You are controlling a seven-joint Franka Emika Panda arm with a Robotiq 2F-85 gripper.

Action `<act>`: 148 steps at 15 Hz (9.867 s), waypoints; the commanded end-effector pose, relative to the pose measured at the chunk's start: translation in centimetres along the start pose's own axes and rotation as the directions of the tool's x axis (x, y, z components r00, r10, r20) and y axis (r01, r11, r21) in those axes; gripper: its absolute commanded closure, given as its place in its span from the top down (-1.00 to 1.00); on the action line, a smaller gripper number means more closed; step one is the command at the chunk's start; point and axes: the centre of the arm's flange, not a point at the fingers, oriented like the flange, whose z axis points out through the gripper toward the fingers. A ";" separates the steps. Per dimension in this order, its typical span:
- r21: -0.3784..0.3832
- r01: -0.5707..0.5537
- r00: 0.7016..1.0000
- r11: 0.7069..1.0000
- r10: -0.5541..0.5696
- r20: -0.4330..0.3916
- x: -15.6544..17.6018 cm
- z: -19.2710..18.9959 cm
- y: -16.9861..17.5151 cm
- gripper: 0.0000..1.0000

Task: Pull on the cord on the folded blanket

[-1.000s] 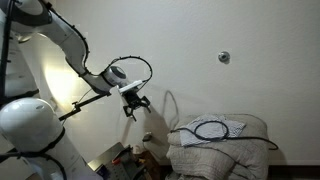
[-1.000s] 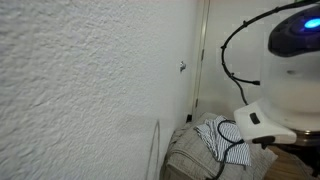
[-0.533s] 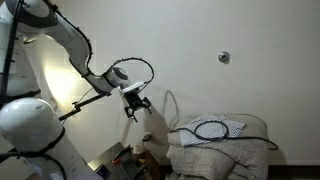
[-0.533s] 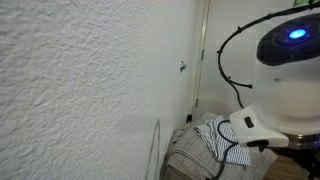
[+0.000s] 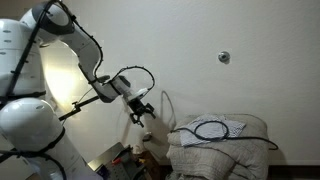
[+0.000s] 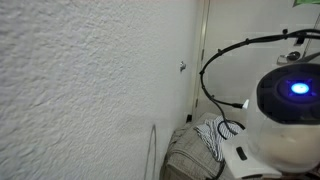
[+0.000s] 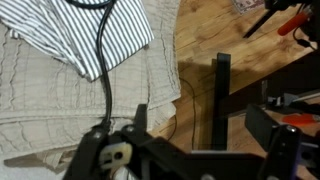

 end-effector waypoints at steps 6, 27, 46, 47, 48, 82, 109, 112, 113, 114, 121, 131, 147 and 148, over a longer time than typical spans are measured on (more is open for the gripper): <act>-0.096 0.028 0.985 0.995 -0.044 -0.168 2.8 4.6 3.5 1.00; -0.071 0.000 0.999 0.997 -0.003 -0.042 4.1 11.3 9.4 1.00; -0.020 -0.059 0.996 0.998 0.057 -0.069 5.4 10.8 11.2 -0.88; -0.024 -0.062 0.996 0.998 0.061 -0.069 5.2 10.4 11.1 -0.80; -0.034 -0.069 0.996 0.997 0.067 -0.064 4.8 9.8 11.0 -0.76; -0.139 -0.038 0.997 0.990 0.028 -0.075 11.1 -2.9 8.6 -0.78; -0.542 -0.543 0.515 0.642 0.764 0.389 -0.7 7.4 7.1 -0.81; -0.520 -0.595 0.479 0.613 0.790 0.382 -1.8 8.1 7.1 -0.81; -0.499 -0.623 0.468 0.602 0.799 0.378 -2.4 8.3 7.2 -0.81; -0.477 -0.653 0.451 0.589 0.808 0.379 -3.2 8.4 7.1 -0.81; -0.409 -0.755 0.345 0.513 0.840 0.418 -7.9 9.9 7.3 -0.83; -0.177 -0.830 0.508 0.530 0.847 0.156 -10.0 10.0 7.7 -0.84; -0.003 -0.499 0.806 0.867 0.463 -0.369 -2.6 -2.3 11.8 -0.84; -0.010 -0.478 0.817 0.878 0.440 -0.372 -1.9 -3.2 12.0 -0.84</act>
